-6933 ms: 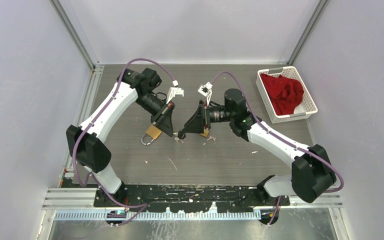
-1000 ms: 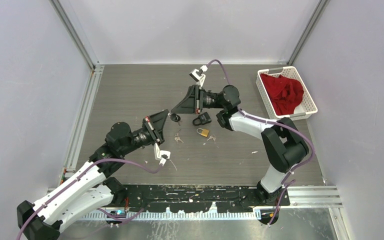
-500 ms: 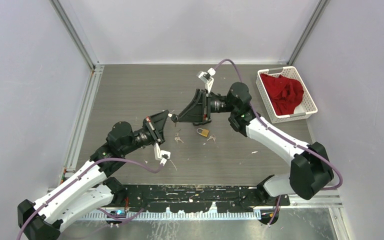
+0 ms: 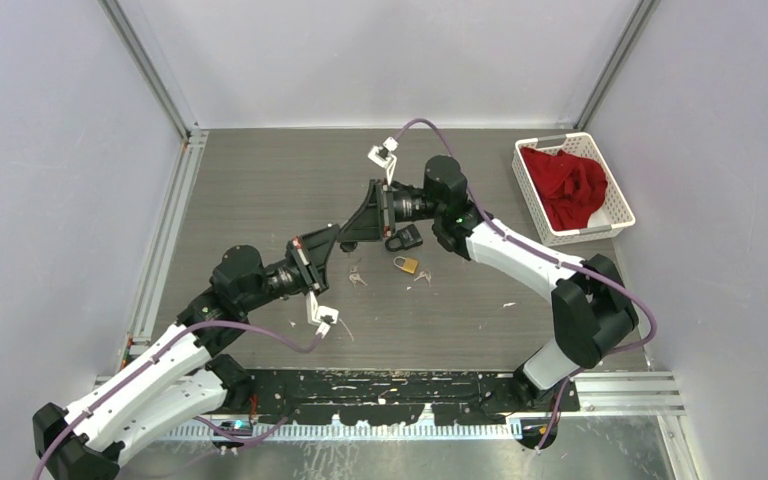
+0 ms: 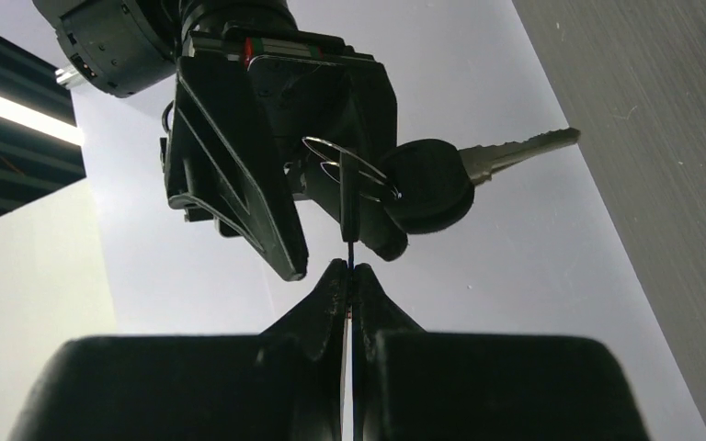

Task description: Unlock with the key

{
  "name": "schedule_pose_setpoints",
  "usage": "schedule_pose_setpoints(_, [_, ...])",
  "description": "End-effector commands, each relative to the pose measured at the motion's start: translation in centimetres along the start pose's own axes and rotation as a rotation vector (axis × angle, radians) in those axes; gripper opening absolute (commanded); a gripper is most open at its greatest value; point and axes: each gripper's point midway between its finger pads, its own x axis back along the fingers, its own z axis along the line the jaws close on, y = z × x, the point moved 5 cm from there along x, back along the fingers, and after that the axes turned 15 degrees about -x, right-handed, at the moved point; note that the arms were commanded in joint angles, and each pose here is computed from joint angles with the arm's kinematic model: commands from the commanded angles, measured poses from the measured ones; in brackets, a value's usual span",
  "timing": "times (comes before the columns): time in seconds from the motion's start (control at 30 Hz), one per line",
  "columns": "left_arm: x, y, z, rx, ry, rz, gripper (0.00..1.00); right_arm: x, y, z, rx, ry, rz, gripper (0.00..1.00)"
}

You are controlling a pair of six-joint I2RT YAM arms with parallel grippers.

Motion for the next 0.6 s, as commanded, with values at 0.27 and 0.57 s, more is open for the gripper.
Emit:
schedule_pose_setpoints(0.27, [0.2, -1.3, 1.9, -0.062, 0.062, 0.051, 0.0, 1.0, -1.0, 2.3, -0.022, 0.144, -0.077, 0.35])
schedule_pose_setpoints(0.57, [0.0, -1.8, 1.6, -0.079, 0.043, 0.087, 0.0, 1.6, -0.8, 1.7, -0.115, 0.166, -0.167, 0.43])
